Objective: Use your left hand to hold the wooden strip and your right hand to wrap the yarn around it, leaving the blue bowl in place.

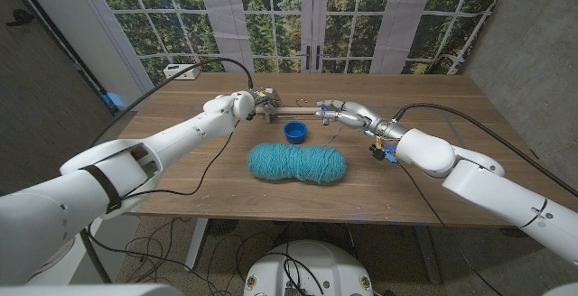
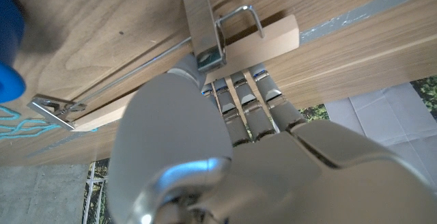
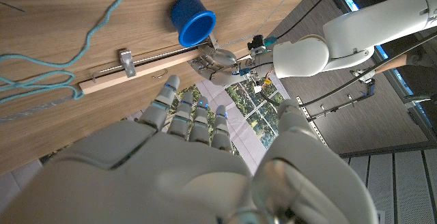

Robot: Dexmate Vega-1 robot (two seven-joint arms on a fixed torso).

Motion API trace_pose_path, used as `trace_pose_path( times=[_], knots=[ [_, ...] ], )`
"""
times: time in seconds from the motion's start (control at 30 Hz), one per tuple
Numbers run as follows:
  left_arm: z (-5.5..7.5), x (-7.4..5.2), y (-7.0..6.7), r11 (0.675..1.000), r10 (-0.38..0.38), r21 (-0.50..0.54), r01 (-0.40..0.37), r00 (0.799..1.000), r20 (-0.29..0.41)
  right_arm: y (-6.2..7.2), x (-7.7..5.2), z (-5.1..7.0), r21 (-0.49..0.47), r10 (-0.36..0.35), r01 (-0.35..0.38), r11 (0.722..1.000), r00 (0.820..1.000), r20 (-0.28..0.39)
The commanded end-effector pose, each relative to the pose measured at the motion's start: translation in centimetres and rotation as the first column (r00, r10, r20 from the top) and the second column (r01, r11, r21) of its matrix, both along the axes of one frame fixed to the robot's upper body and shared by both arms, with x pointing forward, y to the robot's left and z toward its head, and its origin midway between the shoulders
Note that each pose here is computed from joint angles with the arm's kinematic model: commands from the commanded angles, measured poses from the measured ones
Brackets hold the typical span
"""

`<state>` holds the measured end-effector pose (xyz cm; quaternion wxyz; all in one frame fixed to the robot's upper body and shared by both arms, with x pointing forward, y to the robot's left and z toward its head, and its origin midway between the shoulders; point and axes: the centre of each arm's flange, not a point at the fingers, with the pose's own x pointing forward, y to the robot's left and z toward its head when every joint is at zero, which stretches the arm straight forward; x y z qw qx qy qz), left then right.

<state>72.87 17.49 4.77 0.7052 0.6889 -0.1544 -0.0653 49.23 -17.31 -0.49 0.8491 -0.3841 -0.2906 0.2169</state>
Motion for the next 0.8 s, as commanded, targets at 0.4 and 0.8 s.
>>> trace_pose_path(
  times=[0.4, 0.8],
  knots=[
    [-1.7, 0.1, 1.1, 0.987, -0.07, -0.142, 0.08, 0.995, 0.074, 0.3, -0.3, 0.1, 0.005, -0.012, 0.012, 1.0, 1.0, 0.001],
    [-0.1, -2.8, 3.0, 0.962, 0.035, -0.269, 0.039, 0.964, 0.264, 0.5, -0.5, 0.2, 0.009, -0.019, 0.018, 1.0, 1.0, 0.008]
  ],
)
